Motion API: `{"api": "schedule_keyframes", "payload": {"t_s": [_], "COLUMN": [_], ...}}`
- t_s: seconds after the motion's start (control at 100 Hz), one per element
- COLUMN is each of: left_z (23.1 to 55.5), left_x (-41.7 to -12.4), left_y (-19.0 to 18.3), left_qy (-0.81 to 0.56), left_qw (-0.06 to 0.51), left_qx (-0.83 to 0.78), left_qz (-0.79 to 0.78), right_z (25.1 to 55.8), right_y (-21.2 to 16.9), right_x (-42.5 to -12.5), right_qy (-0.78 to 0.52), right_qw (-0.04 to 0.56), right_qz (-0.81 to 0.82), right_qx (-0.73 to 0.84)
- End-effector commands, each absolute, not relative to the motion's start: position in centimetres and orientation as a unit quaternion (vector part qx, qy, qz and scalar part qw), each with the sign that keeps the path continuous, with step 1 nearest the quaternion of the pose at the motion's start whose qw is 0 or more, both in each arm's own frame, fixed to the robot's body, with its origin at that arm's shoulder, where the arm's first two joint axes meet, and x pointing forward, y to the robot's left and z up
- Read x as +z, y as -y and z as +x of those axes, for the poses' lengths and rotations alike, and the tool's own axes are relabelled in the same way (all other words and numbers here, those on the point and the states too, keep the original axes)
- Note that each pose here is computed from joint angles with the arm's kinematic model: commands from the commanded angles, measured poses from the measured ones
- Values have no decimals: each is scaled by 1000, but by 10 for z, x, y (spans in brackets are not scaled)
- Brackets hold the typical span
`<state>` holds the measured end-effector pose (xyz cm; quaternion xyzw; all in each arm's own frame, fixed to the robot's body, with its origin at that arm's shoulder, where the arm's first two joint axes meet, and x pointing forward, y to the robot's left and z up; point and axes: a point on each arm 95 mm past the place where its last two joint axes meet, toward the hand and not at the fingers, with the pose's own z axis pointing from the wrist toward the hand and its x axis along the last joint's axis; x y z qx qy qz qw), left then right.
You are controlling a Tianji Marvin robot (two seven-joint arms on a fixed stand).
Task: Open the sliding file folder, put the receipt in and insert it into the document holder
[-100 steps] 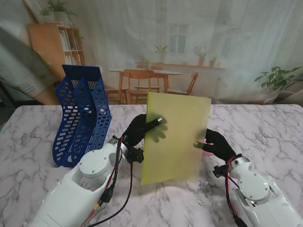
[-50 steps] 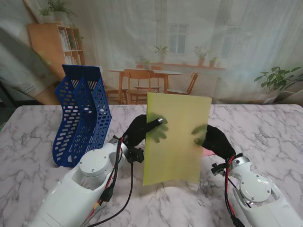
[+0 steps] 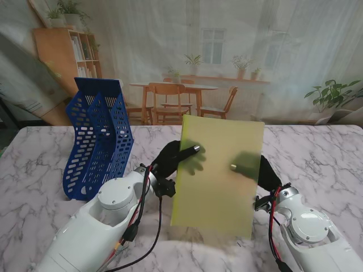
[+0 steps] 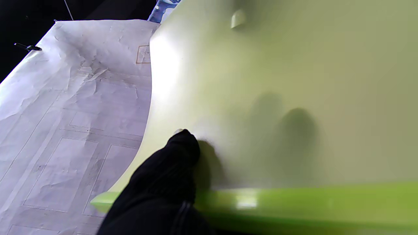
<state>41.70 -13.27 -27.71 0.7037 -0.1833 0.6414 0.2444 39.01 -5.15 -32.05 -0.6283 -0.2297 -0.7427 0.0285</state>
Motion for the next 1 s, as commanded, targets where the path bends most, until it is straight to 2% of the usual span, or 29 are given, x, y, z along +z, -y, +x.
{"api": "schedule_keyframes", "payload": {"t_s": [0.0,0.22,0.5,0.99], "left_z": [416,421,428,435], "left_x": [-278,-283,-288,-276], "left_y": [141,144,141,116], "left_qy": [193,196,204,195], "left_qw": [253,245,219,185], "left_qx": [635,628,634,667], "left_qz": [704,712,713,695], "right_z": [389,391,393,388], "right_y": [47,47,49,57], "right_x": [-320,-320,-319,-315], "right_qy": [234,233,195,164], "right_qw": [30,24,-11,-14], "right_qz": [-627,-623,-615,-607], "right_qx": [-743,-746,-764,-777]}}
